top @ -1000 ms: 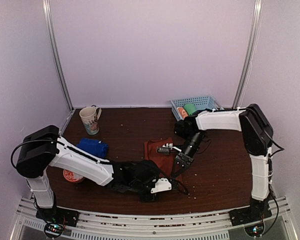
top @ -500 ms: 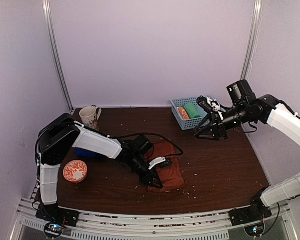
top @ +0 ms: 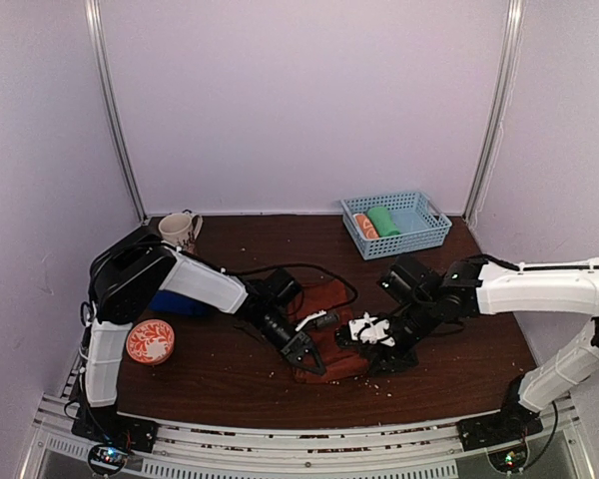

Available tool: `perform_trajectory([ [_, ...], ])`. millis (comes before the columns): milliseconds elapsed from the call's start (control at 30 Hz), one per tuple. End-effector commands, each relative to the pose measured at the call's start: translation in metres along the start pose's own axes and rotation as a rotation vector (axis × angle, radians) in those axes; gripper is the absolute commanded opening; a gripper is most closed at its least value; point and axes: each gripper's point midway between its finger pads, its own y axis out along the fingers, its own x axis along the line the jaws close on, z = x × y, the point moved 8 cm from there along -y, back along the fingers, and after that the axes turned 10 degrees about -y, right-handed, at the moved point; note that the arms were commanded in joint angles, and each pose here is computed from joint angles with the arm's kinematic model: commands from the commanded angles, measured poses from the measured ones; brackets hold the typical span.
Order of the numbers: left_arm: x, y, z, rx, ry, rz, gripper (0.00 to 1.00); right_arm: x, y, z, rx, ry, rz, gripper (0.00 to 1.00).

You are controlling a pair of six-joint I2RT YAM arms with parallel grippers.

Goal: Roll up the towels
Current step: Roll the towel at the center of the board.

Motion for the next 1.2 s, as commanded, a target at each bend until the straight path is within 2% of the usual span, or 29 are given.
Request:
perform_trajectory([
  [0,0.010,0.001,-0.001,-0.013,-0.044,0.006,0.00,-0.019,0.030,-0.019,0.016,-0.077,0.142,0.47],
  [233,0.012,-0.001,0.000,-0.015,-0.049,0.000,0.00,-0.021,0.072,-0.017,0.098,-0.114,0.150,0.45],
  [300,0.012,-0.003,-0.001,-0.018,-0.049,-0.004,0.00,-0.022,0.077,-0.014,0.102,-0.101,0.150,0.39],
  [433,0.009,-0.008,-0.005,-0.039,-0.031,-0.016,0.00,-0.022,0.082,-0.009,0.122,-0.082,0.164,0.16],
  [667,-0.003,-0.033,-0.008,-0.119,0.026,-0.080,0.03,-0.017,0.084,-0.002,0.135,-0.056,0.120,0.04],
  [733,-0.001,-0.032,-0.006,-0.120,0.023,-0.076,0.02,-0.017,0.085,-0.003,0.125,-0.045,0.102,0.05],
  [833,0.004,-0.029,-0.005,-0.117,0.004,-0.068,0.00,-0.019,0.075,-0.013,0.073,-0.059,0.129,0.23],
  [967,0.006,-0.026,-0.004,-0.111,-0.001,-0.042,0.00,-0.027,0.064,-0.025,0.074,-0.062,0.165,0.35],
  [1167,0.007,-0.025,-0.005,-0.109,-0.006,-0.033,0.00,-0.029,0.084,-0.013,0.126,-0.054,0.149,0.38],
])
